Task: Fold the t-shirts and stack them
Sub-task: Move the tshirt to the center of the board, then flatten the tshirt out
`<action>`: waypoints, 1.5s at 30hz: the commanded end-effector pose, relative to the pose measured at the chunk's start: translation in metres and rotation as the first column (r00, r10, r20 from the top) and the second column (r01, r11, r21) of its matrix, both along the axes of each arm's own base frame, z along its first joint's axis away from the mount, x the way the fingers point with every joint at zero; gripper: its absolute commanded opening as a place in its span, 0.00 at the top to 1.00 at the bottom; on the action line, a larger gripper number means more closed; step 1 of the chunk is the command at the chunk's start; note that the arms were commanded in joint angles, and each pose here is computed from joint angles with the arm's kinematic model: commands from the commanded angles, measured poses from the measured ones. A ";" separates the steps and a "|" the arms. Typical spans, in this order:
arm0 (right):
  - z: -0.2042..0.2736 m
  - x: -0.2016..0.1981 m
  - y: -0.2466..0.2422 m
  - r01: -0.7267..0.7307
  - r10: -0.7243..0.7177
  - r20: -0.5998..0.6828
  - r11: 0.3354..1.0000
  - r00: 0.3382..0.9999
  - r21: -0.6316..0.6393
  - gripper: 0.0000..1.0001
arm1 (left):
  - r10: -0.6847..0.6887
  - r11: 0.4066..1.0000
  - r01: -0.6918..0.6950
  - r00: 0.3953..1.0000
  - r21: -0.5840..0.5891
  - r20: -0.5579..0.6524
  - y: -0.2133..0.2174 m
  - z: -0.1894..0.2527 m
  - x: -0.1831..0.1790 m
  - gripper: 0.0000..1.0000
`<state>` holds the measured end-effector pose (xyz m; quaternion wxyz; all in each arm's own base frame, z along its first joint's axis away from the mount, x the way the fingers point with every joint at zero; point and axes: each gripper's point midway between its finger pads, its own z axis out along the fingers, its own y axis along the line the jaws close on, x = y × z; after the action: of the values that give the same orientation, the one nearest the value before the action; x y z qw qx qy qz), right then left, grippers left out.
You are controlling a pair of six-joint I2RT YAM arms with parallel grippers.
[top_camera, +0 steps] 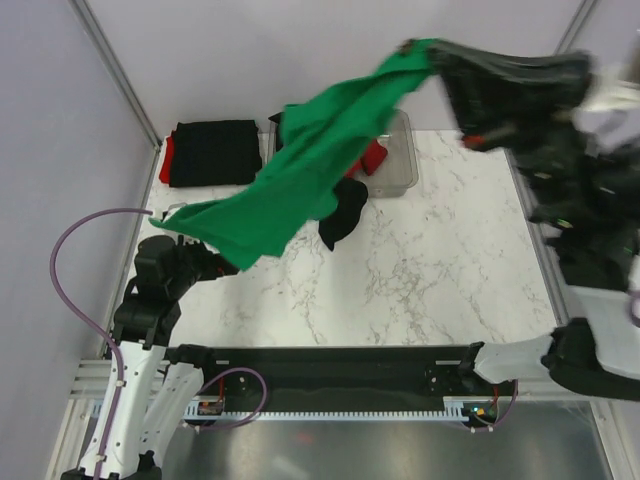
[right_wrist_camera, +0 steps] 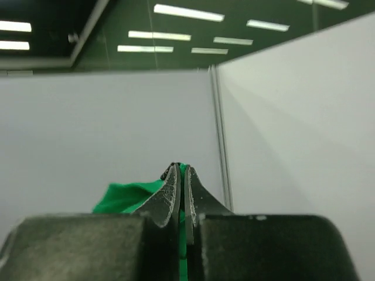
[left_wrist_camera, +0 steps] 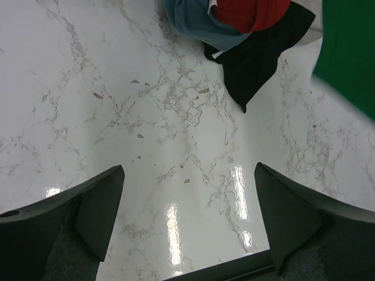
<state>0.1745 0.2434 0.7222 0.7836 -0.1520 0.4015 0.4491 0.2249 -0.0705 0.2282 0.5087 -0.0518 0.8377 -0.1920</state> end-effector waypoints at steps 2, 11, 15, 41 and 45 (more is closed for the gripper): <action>-0.020 -0.002 -0.050 0.108 -0.102 -0.085 0.992 0.991 0.069 1.00 | 0.019 1.000 -0.019 1.000 0.019 0.014 0.005 0.002 0.004 0.00; -0.275 0.105 0.012 0.273 -0.496 -0.475 0.843 0.727 -0.462 1.00 | 0.024 0.999 -0.024 1.000 0.021 -0.009 0.005 -0.003 0.006 0.00; -0.345 0.133 0.055 0.173 -0.548 -0.473 0.759 0.690 -0.628 1.00 | 0.031 0.999 -0.031 0.999 0.021 -0.008 0.006 -0.002 0.007 0.00; -0.555 0.367 -0.123 0.093 -0.772 -0.633 0.635 0.058 -0.767 0.04 | 0.039 0.999 -0.038 0.999 0.024 -0.017 0.007 -0.004 0.008 0.00; -0.593 0.400 -0.129 0.061 -0.778 -0.628 0.628 0.033 -0.775 0.04 | 0.037 0.999 -0.037 0.999 0.025 -0.023 0.007 -0.005 0.008 0.00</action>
<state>0.5569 0.1164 0.1278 0.3630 0.0747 0.9287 0.0121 0.2301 -0.0668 0.2200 0.4966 -0.0609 0.8472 -0.1787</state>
